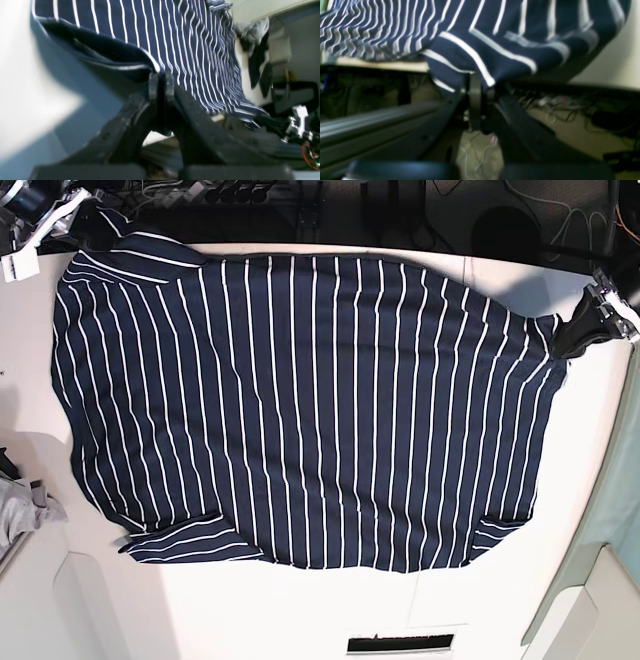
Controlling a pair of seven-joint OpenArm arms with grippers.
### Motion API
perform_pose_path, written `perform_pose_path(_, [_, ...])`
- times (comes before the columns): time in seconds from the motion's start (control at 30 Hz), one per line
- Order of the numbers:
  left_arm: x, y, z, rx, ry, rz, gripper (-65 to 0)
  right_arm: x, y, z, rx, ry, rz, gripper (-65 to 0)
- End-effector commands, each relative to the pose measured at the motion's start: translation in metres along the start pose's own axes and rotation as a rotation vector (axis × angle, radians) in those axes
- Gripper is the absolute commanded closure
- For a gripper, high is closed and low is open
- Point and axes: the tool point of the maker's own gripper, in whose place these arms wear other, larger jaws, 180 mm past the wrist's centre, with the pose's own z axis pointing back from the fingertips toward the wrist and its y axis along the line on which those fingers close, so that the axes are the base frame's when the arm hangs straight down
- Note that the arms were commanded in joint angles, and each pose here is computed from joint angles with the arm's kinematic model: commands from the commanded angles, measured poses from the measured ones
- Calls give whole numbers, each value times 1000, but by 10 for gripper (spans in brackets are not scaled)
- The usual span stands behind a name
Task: Layout the t-shirt on the table in an organized manner, then fold the t-shirt properly
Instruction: 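Lift the corners and fold them over the shirt body with both grippers, then lower the folded edge and open both grippers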
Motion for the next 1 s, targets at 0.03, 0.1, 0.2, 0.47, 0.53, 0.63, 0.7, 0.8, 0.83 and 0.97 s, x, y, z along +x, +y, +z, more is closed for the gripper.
perform_pose_path(0.03, [26,3,0,36,-63,-80,0,26,1,1,6,-67,40,0])
perform_pose_path(0.1, [33,12,-3,84,-80,-119,0,40,0,-4,-2,-93,66,0])
perform_pose_path(0.2, [35,16,-11,103,-78,-139,0,64,-7,-11,-25,-141,100,0])
perform_pose_path(0.47, [30,27,-50,123,-35,-182,0,112,-30,-34,-37,-229,72,0])
perform_pose_path(0.53, [36,32,-56,139,-38,-194,0,123,-32,-38,-31,-252,60,0])
perform_pose_path(0.63, [40,39,-63,155,-35,-193,0,139,-33,-44,-19,-285,53,0])
perform_pose_path(0.7, [40,44,-67,162,-32,-181,0,150,-32,-49,-7,-305,45,0])
perform_pose_path(0.8, [34,52,-73,173,-12,-161,0,161,-30,-61,18,-312,34,0])
perform_pose_path(0.83, [31,55,-74,179,-7,-157,0,163,-28,-67,30,-307,31,0])
perform_pose_path(0.97, [25,65,-77,209,-8,-162,0,164,-20,-90,61,-278,36,0])
